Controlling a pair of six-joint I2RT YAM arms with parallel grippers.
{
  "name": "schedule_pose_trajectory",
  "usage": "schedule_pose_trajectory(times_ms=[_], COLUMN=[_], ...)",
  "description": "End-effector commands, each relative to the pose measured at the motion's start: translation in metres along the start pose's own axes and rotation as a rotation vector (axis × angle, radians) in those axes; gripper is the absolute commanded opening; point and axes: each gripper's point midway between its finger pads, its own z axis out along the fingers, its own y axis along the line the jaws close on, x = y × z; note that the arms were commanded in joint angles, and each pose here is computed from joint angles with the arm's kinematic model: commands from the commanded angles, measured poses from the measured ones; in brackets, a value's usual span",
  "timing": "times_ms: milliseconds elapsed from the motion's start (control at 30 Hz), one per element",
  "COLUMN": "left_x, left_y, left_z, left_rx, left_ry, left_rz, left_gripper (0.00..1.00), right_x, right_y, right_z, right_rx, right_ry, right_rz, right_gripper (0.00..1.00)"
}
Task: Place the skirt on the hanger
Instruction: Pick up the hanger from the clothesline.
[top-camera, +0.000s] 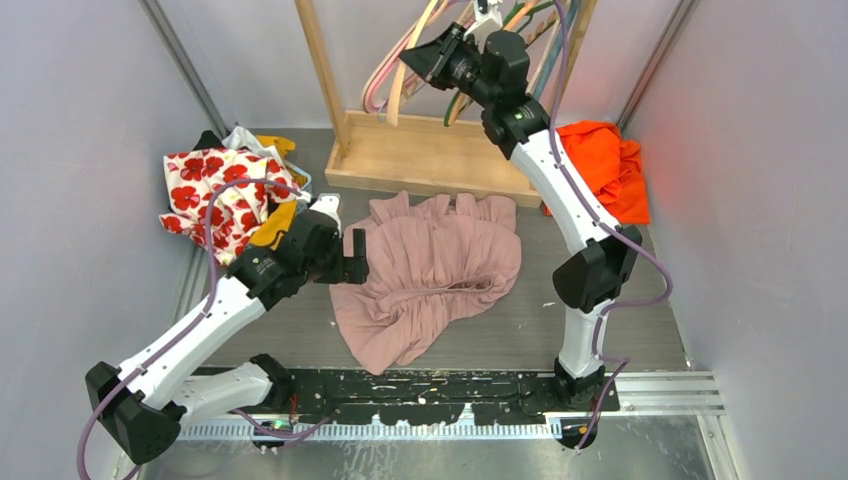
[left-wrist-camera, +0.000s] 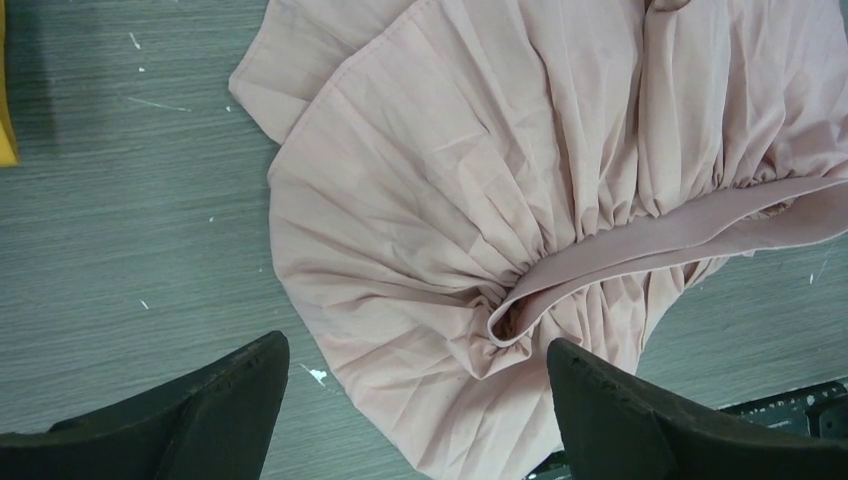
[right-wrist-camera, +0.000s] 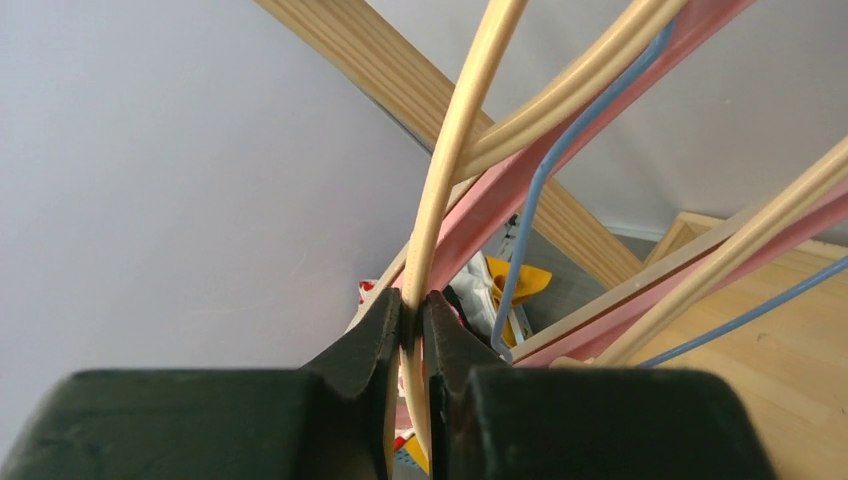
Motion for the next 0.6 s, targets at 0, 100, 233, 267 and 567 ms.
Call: schedule_pose_trajectory(times_ms=[0, 100, 233, 267, 567], left_x=[-0.007, -0.009, -0.014, -0.015, -0.029], left_y=[-0.002, -0.002, -0.008, -0.01, -0.025], left_z=[-0.005, -0.007, -0.018, -0.022, -0.051], left_rx=[0.025, 0.026, 0.065, 0.077, 0.173], left_ry=[-0.035, -0.039, -0.046, -0.044, -0.073], left_rz=[-0.005, -0.008, 0.005, 0.01, 0.029], left_gripper=[1.0, 1.0, 1.0, 1.0, 0.99], right_x=[-0.053, -0.047, -0.008, 0.003, 0.124], right_y=[0.082, 0.093, 0.083, 0.081, 0.041], right_z=[-0.048, -0.068, -0.099, -0.109, -0.23], right_rx=[-0.138, -0.147, -0.126, -0.123, -0.029], right_ry=[-0.071, -0.026, 0.115, 0.156, 0.584], right_rz=[-0.112, -0.108, -0.074, -0.069, 0.0], right_gripper=[0.06, 0.04, 0.04, 0.03, 0.01])
